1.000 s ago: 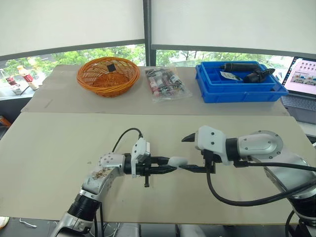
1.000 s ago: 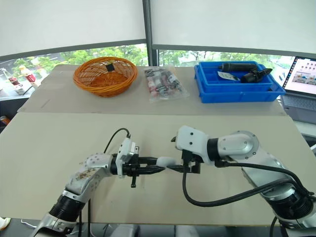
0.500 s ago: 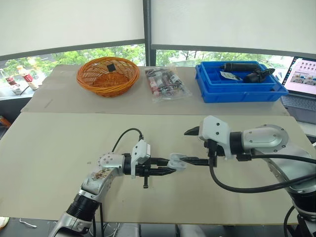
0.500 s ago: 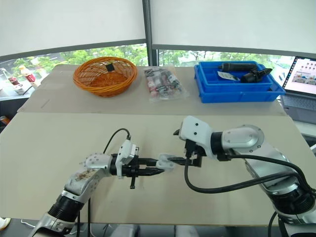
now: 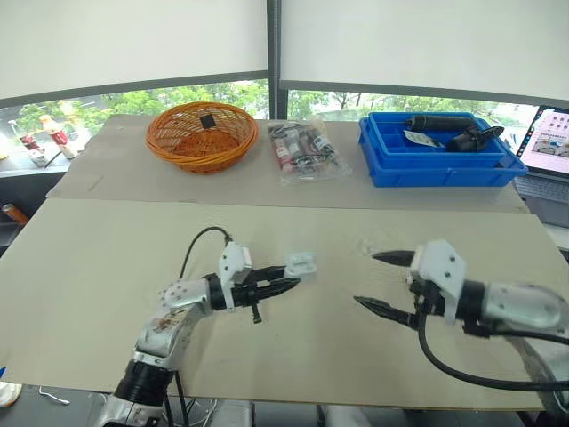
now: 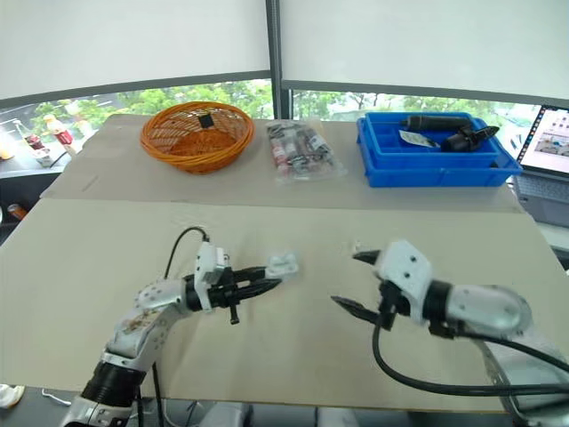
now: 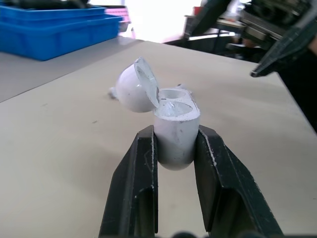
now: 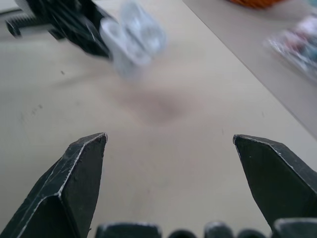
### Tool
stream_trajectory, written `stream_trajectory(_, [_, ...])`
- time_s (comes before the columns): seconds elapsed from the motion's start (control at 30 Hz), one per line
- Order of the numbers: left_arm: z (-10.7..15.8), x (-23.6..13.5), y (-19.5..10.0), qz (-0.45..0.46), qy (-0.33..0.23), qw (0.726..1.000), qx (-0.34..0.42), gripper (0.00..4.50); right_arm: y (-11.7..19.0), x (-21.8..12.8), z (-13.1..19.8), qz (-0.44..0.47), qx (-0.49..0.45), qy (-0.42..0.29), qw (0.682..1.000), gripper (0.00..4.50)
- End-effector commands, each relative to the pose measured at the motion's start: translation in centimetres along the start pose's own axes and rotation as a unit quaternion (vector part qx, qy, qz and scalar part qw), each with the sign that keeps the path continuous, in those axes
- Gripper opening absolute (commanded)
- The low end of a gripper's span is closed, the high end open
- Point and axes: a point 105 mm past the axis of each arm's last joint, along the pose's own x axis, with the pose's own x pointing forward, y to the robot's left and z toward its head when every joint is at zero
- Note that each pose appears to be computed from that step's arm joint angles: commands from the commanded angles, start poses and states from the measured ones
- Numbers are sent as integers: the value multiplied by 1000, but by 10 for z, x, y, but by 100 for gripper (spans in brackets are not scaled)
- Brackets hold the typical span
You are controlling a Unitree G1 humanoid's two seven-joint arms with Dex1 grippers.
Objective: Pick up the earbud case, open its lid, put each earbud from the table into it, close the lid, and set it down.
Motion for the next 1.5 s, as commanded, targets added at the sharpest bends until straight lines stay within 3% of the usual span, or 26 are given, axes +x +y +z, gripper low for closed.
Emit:
stream_trajectory(0.03, [15, -10, 12, 52, -32, 997, 42, 51, -19, -31, -13, -100, -14, -10, 995, 450])
stream_trajectory(0.17, [10, -27, 24, 106, -30, 993, 38, 51, -19, -64, -50, -173, 19, 18, 985, 450])
stream_trajectory(0.37, [7, -42, 30, 144, -26, 988, 41, 51, -4, -99, -99, -206, 57, 80, 974, 450])
stream_trajectory(0.53, [8, -43, 31, 146, -26, 988, 39, 51, -5, -102, -105, -216, 81, 79, 970, 450])
stream_trajectory(0.87, [6, -37, 29, 129, -10, 990, 52, 51, -37, -5, -28, -212, 53, -14, 976, 450])
stream_trajectory(1.2, [8, -27, 24, 107, -14, 992, 58, 51, -67, 75, -27, -288, 169, 17, 942, 450])
stream_trajectory(1.5, [5, -24, 23, 104, -14, 993, 58, 51, -74, 116, -46, -324, 204, 40, 923, 450])
